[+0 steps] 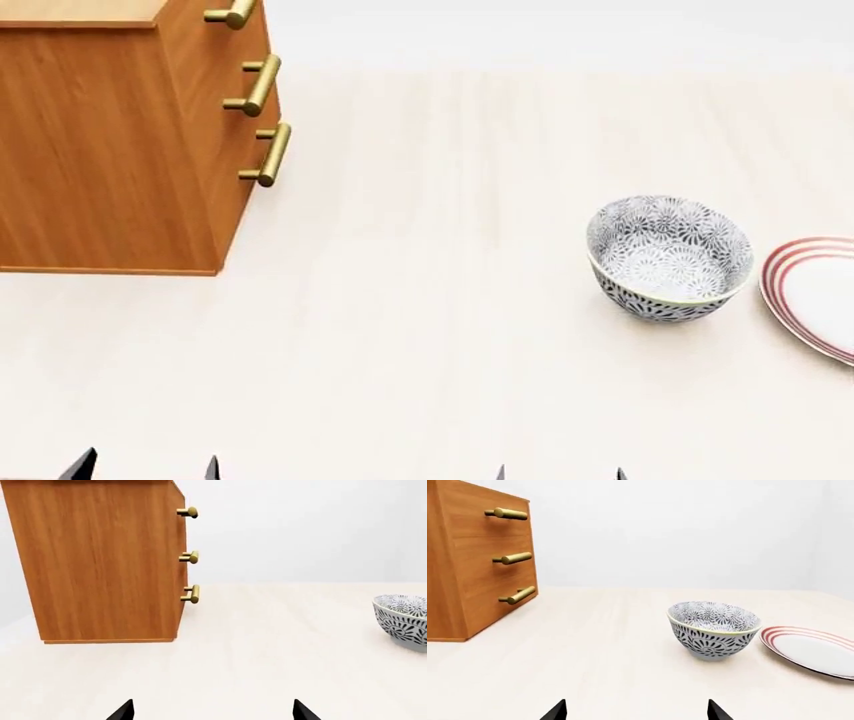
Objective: Put the bowl on top of the cabinet.
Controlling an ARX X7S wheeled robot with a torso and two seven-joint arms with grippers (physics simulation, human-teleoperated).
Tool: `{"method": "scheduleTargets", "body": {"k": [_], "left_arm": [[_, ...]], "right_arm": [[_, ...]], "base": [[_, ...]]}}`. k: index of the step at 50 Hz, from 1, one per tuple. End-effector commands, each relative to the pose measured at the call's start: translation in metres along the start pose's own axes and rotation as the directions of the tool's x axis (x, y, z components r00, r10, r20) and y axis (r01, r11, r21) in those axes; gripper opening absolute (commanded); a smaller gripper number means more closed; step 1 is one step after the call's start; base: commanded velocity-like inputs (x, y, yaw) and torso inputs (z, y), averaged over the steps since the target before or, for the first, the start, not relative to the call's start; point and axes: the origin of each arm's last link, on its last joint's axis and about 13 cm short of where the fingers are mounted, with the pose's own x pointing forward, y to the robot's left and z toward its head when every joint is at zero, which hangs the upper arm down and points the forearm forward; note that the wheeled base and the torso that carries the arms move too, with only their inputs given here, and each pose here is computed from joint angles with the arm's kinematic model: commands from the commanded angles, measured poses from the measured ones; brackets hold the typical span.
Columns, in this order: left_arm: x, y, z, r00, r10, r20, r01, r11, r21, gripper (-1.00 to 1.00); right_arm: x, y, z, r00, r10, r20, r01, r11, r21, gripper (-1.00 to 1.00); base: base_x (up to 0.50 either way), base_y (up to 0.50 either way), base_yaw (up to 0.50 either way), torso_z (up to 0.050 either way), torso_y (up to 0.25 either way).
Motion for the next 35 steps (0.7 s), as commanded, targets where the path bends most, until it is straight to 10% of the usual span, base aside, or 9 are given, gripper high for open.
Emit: {"method": "scheduleTargets", "body": {"k": [1, 15, 35], "left_arm": [[-0.017, -0.004, 0.016, 0.993, -0.012, 0.119, 0.01, 1.0, 0.013, 1.0], [-0.04, -0.012, 0.033, 0.948, 0.044, 0.314, -0.087, 0.989, 0.124, 1.0], [-0.052, -0.014, 0.048, 0.941, 0.042, 0.336, -0.057, 0.998, 0.037, 1.0]], "right_arm": [[-0.025, -0.003, 0.017, 0.994, -0.004, 0.105, 0.002, 1.0, 0.016, 1.0], [-0.055, -0.007, 0.035, 0.974, -0.013, 0.228, -0.002, 0.998, 0.064, 1.0], [-0.069, -0.008, 0.041, 0.955, -0.035, 0.293, 0.016, 0.998, 0.068, 1.0]], "base": [[0.0, 0.0, 0.0, 0.0, 0.0], [0.0, 0.0, 0.0, 0.0, 0.0], [0.01, 0.0, 0.0, 0.0, 0.0]]}}
